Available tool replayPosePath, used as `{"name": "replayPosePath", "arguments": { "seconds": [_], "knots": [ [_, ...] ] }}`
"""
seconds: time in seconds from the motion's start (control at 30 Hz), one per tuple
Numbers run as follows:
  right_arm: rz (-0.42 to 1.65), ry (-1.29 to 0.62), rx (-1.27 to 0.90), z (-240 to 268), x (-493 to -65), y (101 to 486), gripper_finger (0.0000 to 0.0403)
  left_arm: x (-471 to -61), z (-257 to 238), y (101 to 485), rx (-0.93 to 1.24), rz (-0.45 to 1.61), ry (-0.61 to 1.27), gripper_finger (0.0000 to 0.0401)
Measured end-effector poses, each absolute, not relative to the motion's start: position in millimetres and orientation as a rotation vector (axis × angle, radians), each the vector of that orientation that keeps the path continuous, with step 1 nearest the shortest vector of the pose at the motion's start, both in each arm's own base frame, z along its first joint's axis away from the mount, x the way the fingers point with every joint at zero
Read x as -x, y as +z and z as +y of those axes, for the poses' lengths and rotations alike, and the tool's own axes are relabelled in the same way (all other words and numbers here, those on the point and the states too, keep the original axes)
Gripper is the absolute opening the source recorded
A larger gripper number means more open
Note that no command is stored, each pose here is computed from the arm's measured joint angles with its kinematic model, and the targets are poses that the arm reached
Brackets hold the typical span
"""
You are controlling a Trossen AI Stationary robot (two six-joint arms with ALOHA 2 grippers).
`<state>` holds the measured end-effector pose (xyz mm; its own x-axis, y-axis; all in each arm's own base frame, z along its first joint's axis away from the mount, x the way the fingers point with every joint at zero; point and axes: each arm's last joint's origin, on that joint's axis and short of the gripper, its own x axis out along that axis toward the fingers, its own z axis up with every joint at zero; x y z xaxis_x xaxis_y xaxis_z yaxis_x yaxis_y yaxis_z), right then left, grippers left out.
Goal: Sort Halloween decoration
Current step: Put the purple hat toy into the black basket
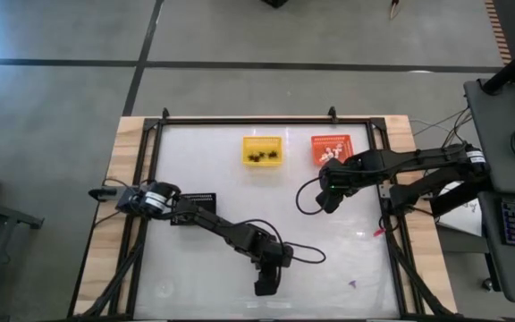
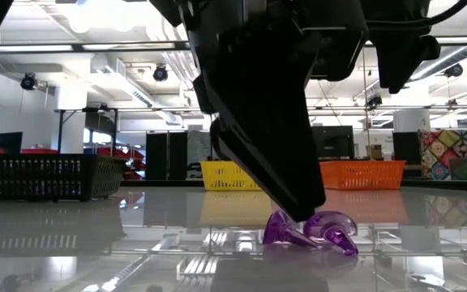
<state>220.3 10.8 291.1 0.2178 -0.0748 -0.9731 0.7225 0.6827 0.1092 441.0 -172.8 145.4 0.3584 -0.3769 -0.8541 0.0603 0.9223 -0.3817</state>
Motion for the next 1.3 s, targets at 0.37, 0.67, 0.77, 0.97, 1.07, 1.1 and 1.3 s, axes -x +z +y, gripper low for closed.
{"name": "replayPosePath", "arguments": {
  "seconds": [0.37,0.67,0.77,0.97,1.07,1.1,1.3],
  "knots": [
    [1.242,-0.602,-0.628,10.8,-220.3,291.0,0.0151,-440.8,-180.5,150.7,0.334,1.172,-0.315,0.0094],
    [1.244,-0.599,-0.621,10.8,-220.2,290.7,0.0151,-441.7,-183.5,144.1,0.331,1.174,-0.319,0.0094],
    [1.243,-0.599,-0.621,10.7,-220.2,290.7,0.0150,-444.1,-183.9,138.9,0.330,1.162,-0.314,0.0094],
    [1.244,-0.600,-0.622,10.8,-220.1,290.6,0.0151,-445.6,-183.2,133.9,0.307,1.150,-0.262,0.0086],
    [1.244,-0.601,-0.622,10.8,-220.1,290.4,0.0151,-445.7,-183.0,131.7,0.295,1.155,-0.257,0.0066],
    [1.244,-0.601,-0.622,10.7,-220.1,290.4,0.0151,-445.4,-183.0,131.5,0.294,1.159,-0.261,0.0055],
    [1.245,-0.600,-0.620,10.8,-220.0,290.3,0.0151,-444.8,-183.3,133.1,0.272,1.158,-0.292,0.0008]
  ]
}}
